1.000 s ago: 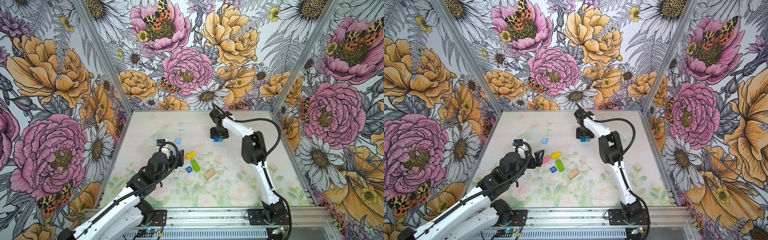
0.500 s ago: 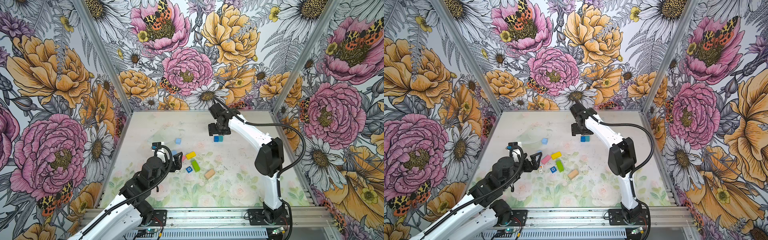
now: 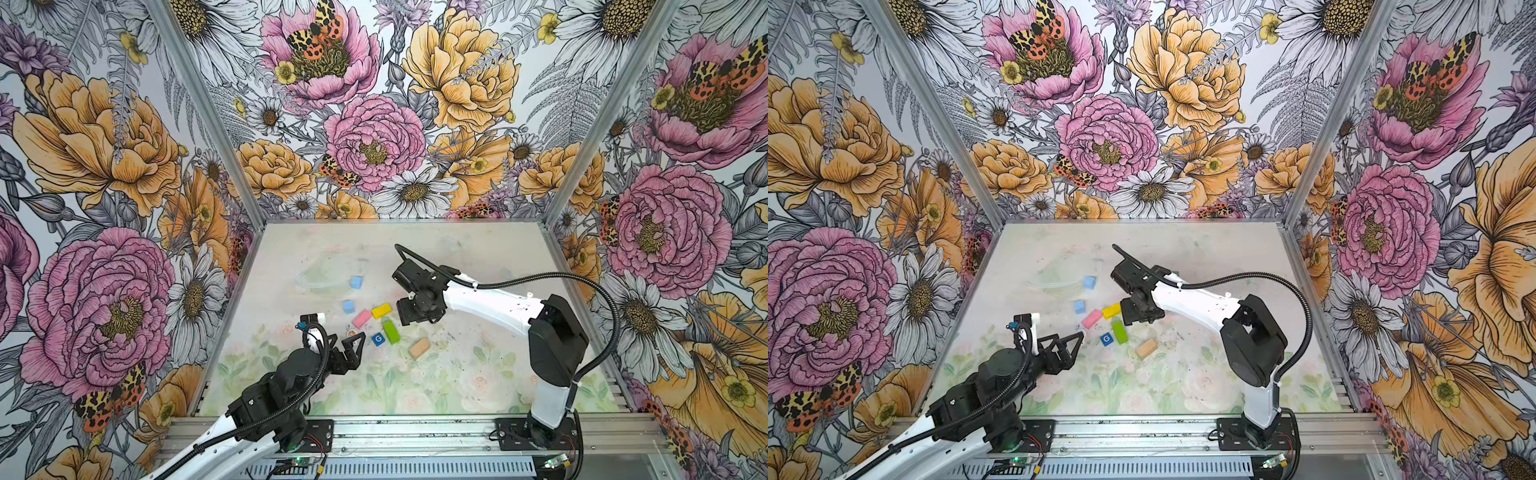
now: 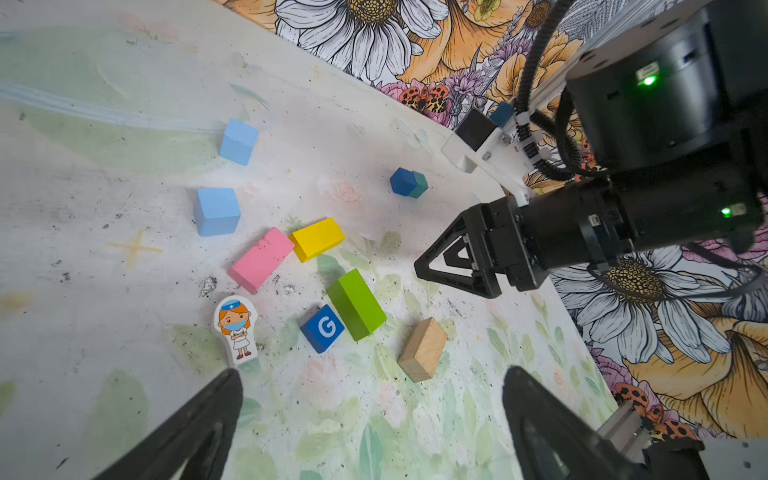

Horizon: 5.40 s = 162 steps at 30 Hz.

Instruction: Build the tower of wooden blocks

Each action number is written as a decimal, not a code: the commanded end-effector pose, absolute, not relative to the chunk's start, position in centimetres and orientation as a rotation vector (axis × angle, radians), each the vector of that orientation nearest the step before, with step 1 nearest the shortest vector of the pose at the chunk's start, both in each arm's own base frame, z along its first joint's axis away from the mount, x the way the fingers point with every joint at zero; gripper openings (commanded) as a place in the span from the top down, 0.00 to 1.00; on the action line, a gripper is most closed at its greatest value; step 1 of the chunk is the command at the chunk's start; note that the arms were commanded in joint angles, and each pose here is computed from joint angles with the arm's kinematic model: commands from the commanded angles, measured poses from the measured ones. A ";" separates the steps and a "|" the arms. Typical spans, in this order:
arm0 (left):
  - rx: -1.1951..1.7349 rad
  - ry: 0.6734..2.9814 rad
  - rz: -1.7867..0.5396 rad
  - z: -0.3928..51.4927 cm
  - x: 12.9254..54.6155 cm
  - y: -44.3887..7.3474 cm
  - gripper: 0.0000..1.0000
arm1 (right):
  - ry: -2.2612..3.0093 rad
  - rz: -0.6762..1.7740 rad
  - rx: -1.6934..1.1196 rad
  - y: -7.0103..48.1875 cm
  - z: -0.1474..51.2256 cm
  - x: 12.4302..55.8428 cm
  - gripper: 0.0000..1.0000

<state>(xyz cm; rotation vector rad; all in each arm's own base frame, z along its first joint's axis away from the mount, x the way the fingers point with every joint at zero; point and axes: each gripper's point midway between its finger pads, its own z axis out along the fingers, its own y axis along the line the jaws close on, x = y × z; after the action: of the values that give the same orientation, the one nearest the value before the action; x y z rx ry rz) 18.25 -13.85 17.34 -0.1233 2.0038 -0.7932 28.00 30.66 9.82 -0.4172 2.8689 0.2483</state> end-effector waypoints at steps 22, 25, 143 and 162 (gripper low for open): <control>-0.164 2.023 -0.746 16.4 18.1 -12.9 0.01 | 2.921 0.258 -0.527 35.9 4.2 27.6 0.70; -0.164 2.020 -0.740 16.6 18.2 -12.9 0.01 | 2.912 0.242 -0.507 35.2 4.5 28.1 0.71; 0.369 2.079 -0.611 20.0 21.0 -21.1 0.01 | 2.911 0.101 0.090 20.2 4.1 38.5 0.53; 0.307 2.077 -0.588 19.9 22.0 -19.7 0.01 | 2.932 -0.025 0.037 19.7 2.9 42.1 0.53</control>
<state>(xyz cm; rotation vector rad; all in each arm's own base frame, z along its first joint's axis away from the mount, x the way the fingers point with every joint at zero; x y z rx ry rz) 21.89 -19.63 19.65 0.2967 2.0984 -0.5766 41.78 20.60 3.58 0.0479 2.9185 0.0344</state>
